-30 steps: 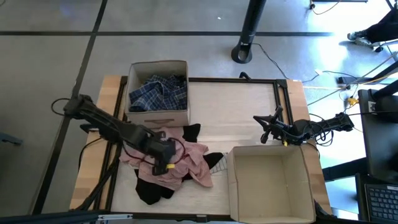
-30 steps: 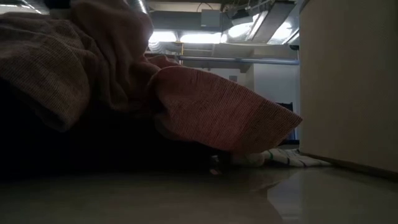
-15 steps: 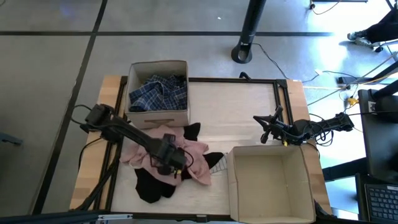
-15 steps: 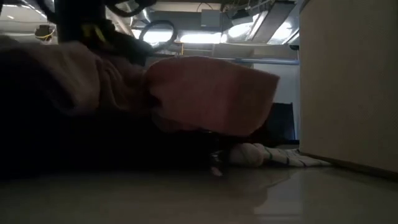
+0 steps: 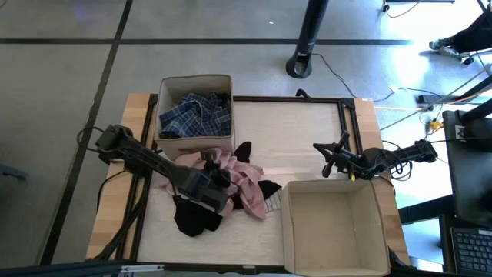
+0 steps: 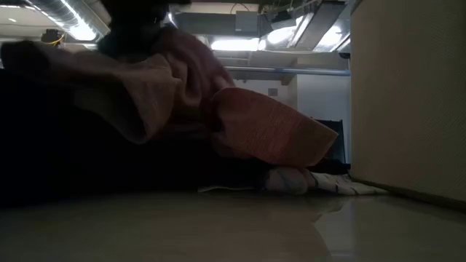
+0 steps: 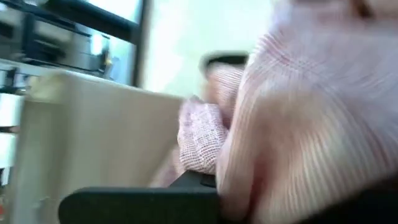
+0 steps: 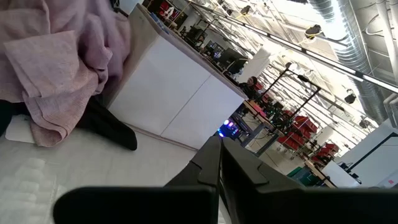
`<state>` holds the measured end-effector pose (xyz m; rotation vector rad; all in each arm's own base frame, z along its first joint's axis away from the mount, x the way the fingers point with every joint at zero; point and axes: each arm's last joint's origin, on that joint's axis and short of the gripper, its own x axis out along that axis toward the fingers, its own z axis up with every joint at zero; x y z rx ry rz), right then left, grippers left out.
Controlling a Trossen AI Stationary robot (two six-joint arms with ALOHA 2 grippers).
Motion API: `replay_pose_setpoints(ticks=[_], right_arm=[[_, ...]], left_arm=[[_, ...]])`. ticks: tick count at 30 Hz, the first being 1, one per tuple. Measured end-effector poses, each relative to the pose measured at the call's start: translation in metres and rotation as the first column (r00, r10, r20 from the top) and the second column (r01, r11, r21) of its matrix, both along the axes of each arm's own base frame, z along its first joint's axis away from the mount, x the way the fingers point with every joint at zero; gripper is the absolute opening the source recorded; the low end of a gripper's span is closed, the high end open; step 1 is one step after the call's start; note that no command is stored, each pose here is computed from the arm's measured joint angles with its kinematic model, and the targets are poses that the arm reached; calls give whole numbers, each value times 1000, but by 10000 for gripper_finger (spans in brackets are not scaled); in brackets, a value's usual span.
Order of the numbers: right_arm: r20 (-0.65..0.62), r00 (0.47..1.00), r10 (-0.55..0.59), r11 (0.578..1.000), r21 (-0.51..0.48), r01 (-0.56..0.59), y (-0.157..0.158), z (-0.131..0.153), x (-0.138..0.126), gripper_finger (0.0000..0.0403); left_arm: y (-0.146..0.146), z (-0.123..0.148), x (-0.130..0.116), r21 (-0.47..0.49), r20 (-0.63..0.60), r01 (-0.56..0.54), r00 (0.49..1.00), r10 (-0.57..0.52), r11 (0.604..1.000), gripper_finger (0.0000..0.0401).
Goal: Sort clothes
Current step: Put the pink sleepwear into the top white laundry organizer
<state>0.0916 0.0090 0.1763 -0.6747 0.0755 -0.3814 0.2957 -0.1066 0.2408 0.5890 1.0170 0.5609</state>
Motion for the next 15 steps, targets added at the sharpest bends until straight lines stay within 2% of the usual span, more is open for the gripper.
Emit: replay_pose_setpoints(ticks=[7,15], right_arm=[[-2,1000,-7,1000,0,7,0,0,0,17],[-3,1000,-7,1000,-1,7,0,0,0,17]], left_arm=[[6,49,-7,39,217,40,975,-48,998,6],[21,105,-17,76,418,105,899,-128,992,5]])
